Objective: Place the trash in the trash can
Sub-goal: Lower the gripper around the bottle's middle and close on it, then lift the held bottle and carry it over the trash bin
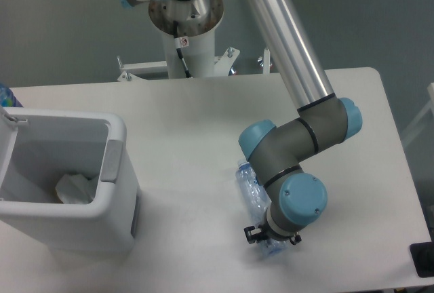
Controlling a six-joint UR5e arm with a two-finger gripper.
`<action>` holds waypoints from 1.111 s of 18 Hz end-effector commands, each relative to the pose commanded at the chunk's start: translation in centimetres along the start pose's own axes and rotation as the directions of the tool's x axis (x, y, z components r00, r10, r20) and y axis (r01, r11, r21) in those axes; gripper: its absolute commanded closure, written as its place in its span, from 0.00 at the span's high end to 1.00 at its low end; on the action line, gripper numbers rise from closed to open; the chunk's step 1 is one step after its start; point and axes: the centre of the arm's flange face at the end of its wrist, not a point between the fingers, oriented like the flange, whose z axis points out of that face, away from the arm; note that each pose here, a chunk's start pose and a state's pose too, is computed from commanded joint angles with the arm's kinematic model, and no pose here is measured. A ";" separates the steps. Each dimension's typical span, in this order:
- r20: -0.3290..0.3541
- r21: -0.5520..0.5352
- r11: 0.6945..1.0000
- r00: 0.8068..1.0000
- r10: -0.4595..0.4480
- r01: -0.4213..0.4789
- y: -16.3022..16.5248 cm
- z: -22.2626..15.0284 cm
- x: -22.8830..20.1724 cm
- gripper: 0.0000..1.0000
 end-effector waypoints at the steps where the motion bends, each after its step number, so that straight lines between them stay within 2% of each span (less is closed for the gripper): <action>1: -0.001 0.011 1.000 1.000 0.005 -0.005 0.1 -0.8 0.1 0.58; 4: -0.012 0.066 0.997 0.999 0.032 -0.031 0.4 -4.2 1.7 0.58; 7: -0.075 0.182 0.982 0.995 0.069 -0.055 1.0 -10.1 3.0 0.58; 9: -0.118 0.289 0.955 0.988 0.099 -0.061 1.5 -14.5 3.8 0.58; 11: -0.177 0.410 0.910 0.973 0.149 -0.064 2.1 -19.1 4.9 0.58; 14: -0.284 0.552 0.832 0.925 0.252 -0.058 3.5 -26.1 7.0 0.58; 17: -0.333 0.627 0.776 0.879 0.342 -0.064 5.1 -31.0 8.6 0.58; 20: -0.386 0.709 0.703 0.802 0.455 -0.058 6.8 -34.6 10.6 0.58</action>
